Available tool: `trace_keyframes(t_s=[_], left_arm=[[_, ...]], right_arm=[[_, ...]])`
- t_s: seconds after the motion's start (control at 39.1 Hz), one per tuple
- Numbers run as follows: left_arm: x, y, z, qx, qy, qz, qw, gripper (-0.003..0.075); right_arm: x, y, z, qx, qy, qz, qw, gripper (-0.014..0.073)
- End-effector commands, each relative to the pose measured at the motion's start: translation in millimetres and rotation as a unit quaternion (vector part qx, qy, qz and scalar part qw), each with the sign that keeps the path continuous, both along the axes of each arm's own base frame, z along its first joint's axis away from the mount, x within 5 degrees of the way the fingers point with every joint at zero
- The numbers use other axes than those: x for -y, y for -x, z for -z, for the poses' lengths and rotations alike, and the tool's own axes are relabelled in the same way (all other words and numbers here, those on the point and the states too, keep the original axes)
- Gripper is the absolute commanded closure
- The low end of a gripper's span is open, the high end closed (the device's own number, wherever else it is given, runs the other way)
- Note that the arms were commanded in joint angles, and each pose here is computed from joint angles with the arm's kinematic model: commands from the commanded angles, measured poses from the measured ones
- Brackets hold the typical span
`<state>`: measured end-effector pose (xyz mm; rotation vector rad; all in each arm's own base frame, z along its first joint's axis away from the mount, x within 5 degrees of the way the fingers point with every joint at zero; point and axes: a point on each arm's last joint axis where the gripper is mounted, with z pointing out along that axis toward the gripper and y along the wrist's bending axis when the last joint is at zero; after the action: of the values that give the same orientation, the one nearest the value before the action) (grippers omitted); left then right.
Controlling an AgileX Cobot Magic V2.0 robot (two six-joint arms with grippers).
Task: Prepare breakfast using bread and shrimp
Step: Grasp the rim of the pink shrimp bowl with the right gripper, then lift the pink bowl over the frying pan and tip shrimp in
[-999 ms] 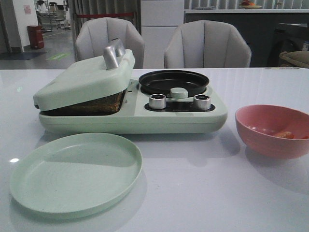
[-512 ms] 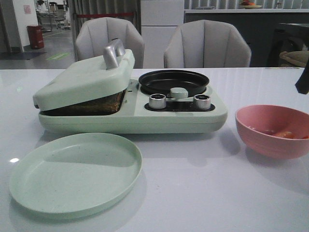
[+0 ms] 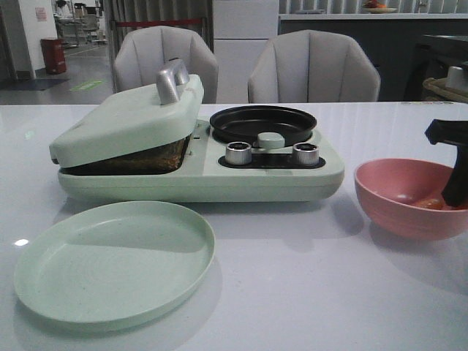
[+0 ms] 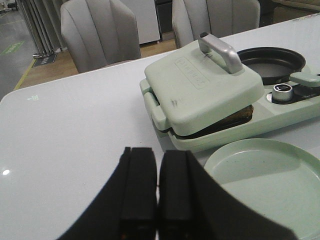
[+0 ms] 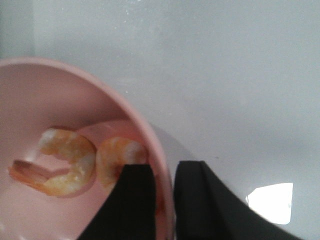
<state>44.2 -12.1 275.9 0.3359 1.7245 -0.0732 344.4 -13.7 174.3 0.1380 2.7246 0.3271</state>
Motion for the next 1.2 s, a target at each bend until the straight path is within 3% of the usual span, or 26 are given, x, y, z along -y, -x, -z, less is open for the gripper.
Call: trace_keyframes(t_s=[0.0,0.15,0.38,0.46,0.61,0.79,0.95,1.18], left_arm=[[0,0,-15,0.047,0.020,0.001,0.999,0.0606],[0,0,-15,0.047,0.020,0.001,0.999,0.0606],[0,0,-15,0.047,0.020,0.001,0.999,0.0606],[0,0,-15,0.047,0.020,0.001,0.999,0.0606],[0,0,-15,0.047,0.020,0.001,0.999,0.0606],[0,0,-15,0.047,0.020,0.001,0.999,0.0606],[0,0,-15,0.047,0.020,0.001,0.999,0.0606],[0,0,-15,0.047,0.020,0.001,0.999,0.0606]], right_arm=[[1,-8,-21,0.052,0.006,0.008,0.999,0.0428],[3,-13,-36,0.081,0.014,0.007,0.997,0.0438],[3,-17,-104,0.193,0.015,0.020,0.981,0.0464],[3,-19,-126,0.242,0.000,0.045,0.969,0.0464],[-4,-25,-154,0.292,-0.088,0.097,0.947,0.0463],[-41,-37,-168,0.353,-0.063,0.027,0.933,0.0463],[-72,-47,-171,0.409,-0.048,0.043,0.910,0.0463],[-114,-61,-154,0.476,0.012,0.050,0.878,0.0458]])
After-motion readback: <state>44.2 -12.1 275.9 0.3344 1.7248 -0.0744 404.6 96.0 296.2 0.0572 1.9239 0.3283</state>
